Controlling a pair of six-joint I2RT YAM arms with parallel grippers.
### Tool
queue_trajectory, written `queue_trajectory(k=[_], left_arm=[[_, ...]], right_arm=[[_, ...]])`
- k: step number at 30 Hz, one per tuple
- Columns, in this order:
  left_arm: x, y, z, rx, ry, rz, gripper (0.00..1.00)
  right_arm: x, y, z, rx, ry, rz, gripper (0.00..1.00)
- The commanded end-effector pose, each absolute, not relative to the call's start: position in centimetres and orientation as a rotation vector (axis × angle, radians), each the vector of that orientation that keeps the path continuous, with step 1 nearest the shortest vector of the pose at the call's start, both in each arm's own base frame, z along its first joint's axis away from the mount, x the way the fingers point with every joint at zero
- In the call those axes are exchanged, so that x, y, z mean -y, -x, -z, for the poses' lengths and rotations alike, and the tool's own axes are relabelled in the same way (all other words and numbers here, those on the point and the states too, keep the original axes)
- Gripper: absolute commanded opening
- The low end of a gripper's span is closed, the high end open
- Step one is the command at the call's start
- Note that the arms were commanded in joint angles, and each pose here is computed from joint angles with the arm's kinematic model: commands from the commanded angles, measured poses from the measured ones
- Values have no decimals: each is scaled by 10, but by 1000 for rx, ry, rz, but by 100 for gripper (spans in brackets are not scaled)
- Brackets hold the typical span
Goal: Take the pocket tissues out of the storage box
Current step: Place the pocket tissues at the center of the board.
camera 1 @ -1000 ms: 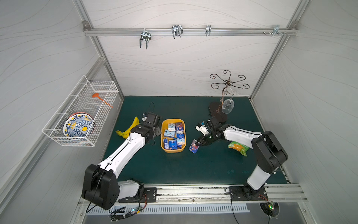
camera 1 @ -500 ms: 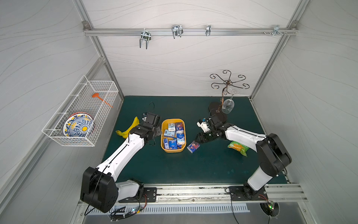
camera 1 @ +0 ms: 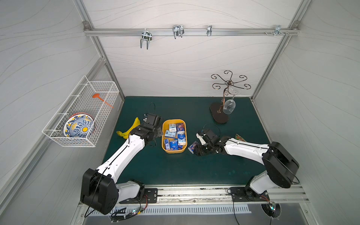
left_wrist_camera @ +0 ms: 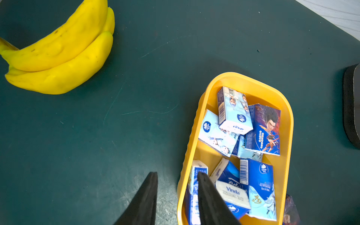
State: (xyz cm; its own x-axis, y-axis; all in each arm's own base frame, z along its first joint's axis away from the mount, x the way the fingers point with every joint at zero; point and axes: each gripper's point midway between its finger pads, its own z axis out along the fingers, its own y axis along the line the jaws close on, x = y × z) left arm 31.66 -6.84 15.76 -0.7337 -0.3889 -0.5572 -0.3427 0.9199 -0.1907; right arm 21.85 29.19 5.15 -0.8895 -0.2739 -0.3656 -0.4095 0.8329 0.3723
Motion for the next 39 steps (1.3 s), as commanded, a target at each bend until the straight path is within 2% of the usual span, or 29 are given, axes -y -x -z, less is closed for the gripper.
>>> queue_trajectory(k=[1, 13, 20, 30, 39], left_arm=[[71, -318, -169, -2432, 499, 125, 38], [68, -318, -174, -2420, 491, 108, 38], [68, -318, -178, -2416, 485, 102, 38], [69, -322, -176, -2425, 481, 98, 38], [66, -319, -177, -2425, 476, 76, 38]], right_arm=[[-309, -235, -53, -2679, 400, -725, 67], [-307, -270, -30, -2693, 109, -760, 60], [-293, -293, -37, -2672, 33, -741, 59], [-288, -323, -51, -2668, 66, -793, 62], [-294, -323, -46, -2689, 109, -783, 57]])
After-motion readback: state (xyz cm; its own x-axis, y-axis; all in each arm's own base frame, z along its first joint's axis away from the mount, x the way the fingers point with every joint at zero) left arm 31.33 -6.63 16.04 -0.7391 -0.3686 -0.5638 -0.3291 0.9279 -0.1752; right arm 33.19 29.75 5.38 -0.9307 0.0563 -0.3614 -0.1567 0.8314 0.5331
